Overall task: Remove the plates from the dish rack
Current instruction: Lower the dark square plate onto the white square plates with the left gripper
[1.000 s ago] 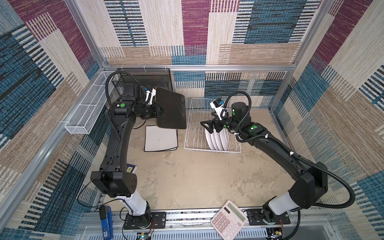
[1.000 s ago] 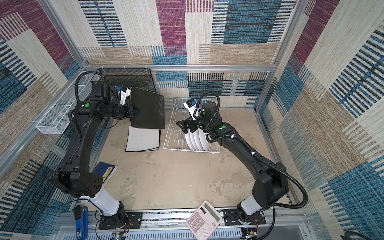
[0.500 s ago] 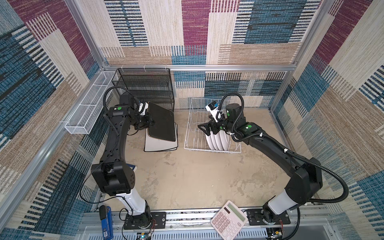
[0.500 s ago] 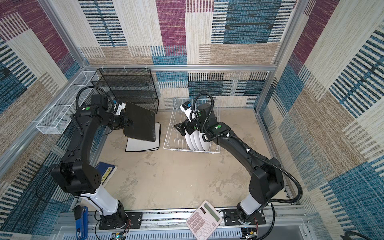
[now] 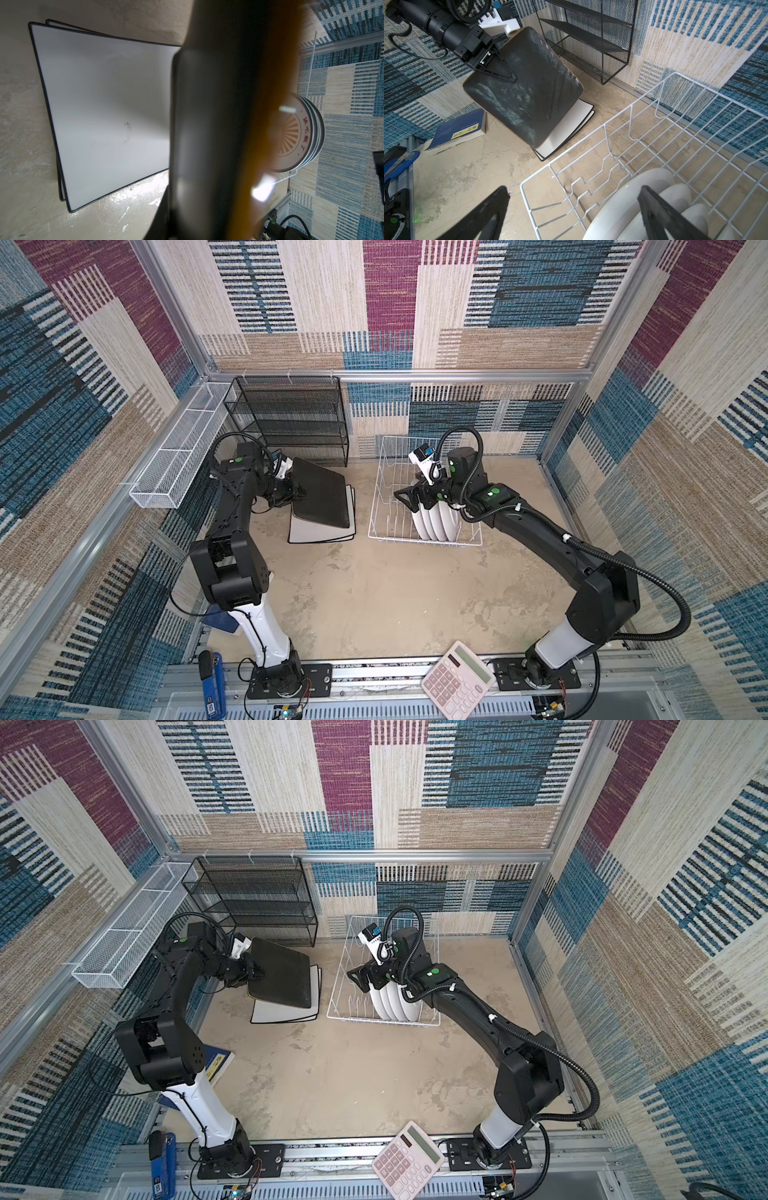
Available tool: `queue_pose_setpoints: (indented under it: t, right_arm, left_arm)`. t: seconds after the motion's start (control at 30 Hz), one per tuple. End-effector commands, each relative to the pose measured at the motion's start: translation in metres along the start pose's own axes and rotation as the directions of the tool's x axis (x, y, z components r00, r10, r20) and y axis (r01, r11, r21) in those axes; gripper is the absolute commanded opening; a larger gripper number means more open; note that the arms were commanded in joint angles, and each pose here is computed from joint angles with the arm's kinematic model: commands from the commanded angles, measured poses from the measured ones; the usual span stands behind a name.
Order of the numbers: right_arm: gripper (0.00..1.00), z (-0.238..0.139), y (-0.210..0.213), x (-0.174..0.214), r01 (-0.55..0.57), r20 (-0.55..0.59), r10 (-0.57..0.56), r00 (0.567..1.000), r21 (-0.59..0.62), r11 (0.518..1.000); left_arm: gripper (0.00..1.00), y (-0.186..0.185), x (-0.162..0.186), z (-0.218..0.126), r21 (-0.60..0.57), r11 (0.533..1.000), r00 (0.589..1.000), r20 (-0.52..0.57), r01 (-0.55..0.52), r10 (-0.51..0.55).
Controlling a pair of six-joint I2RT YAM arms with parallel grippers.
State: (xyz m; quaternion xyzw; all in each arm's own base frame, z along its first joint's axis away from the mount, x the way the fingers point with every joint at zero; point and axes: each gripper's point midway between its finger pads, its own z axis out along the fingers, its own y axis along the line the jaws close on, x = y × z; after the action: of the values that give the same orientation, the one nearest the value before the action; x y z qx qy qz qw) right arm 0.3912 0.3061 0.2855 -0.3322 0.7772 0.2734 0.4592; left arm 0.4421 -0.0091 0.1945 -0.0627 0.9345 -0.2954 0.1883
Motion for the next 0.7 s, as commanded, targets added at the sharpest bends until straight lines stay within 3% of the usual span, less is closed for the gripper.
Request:
queue_pose_setpoints:
  t: [0.0, 0.37, 0.67]
  right_arm:
    - [0.99, 0.001, 0.0, -0.005, -0.003, 0.01, 0.003, 1.0, 0.002, 1.0]
    - [0.99, 0.006, 0.001, -0.007, -0.01, 0.01, 0.01, 1.0, -0.009, 1.0]
    - [0.99, 0.004, 0.008, -0.012, -0.002, 0.032, 0.003, 0.999, -0.039, 0.999]
  left_arm:
    - [0.0, -0.008, -0.008, 0.006, 0.099, 0.994, 0.999, 0.019, -0.041, 0.04]
    - [0.0, 0.016, -0.01, 0.027, 0.152, 0.988, 1.0, -0.017, -0.004, 0.007]
    - [0.0, 0.034, -0.009, 0.036, 0.22, 0.971, 0.995, -0.045, 0.092, -0.084]
